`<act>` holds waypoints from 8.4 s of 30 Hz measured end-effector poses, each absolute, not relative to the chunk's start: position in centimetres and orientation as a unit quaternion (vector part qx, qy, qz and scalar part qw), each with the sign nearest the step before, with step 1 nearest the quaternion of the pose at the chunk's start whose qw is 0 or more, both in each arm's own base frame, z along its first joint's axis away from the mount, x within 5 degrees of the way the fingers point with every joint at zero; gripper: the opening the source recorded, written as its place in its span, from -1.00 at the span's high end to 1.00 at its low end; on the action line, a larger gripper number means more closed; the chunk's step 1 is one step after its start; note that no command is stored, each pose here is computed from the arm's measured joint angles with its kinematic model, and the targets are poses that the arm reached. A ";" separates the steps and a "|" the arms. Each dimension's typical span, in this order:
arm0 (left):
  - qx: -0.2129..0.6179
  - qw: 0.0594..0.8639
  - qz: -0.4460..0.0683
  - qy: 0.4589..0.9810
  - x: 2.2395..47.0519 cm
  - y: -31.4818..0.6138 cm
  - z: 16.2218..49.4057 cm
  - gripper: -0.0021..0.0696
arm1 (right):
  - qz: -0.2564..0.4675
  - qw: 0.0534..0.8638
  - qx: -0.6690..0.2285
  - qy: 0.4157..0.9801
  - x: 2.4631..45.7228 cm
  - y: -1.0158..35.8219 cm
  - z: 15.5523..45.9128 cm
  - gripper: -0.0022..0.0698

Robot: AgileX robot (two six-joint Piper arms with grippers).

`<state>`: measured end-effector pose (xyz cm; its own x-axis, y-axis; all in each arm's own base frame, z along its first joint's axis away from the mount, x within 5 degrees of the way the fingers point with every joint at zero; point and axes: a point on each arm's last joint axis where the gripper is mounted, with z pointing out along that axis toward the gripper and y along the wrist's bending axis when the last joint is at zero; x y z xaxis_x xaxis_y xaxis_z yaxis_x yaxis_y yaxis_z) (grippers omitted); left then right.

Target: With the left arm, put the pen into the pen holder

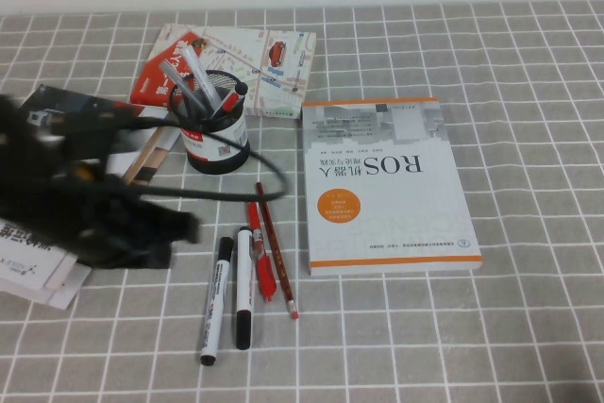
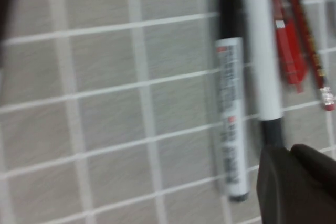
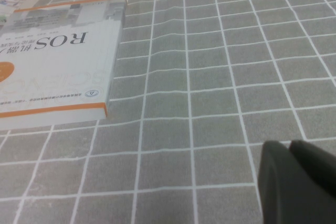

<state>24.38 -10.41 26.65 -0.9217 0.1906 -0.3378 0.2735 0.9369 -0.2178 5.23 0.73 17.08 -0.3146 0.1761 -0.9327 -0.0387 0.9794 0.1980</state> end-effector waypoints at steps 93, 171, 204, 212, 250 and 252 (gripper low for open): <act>0.178 0.557 -0.142 0.798 25.1 -12.9 27.9 0.63 | 0.092 0.584 0.043 0.806 5.2 0.7 17.1 0.98; 0.117 0.670 -0.116 0.723 36.9 -12.7 20.6 0.07 | 0.092 0.584 0.043 0.806 5.2 0.7 17.1 0.98; 0.126 0.680 -0.120 0.712 17.5 -6.2 30.3 0.94 | 0.092 0.584 0.043 0.806 5.2 0.7 17.1 0.98; 0.090 0.708 -0.154 0.683 10.5 -3.8 27.7 0.94 | 0.092 0.584 0.043 0.806 5.2 0.7 17.1 0.98; 0.003 0.681 -0.071 0.729 5.7 -0.6 19.4 0.94 | 0.092 0.584 0.043 0.806 5.2 0.7 17.1 0.98; 0.001 0.675 -0.060 0.736 5.6 -0.5 19.2 0.94 | 0.092 0.584 0.043 0.806 5.2 0.7 17.1 0.98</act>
<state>5.64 -0.55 19.17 -0.0896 -0.0796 -0.9928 0.0836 0.9927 -0.0872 5.23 0.73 17.08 -0.3146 0.1761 -0.9327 -0.0387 0.9794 0.1980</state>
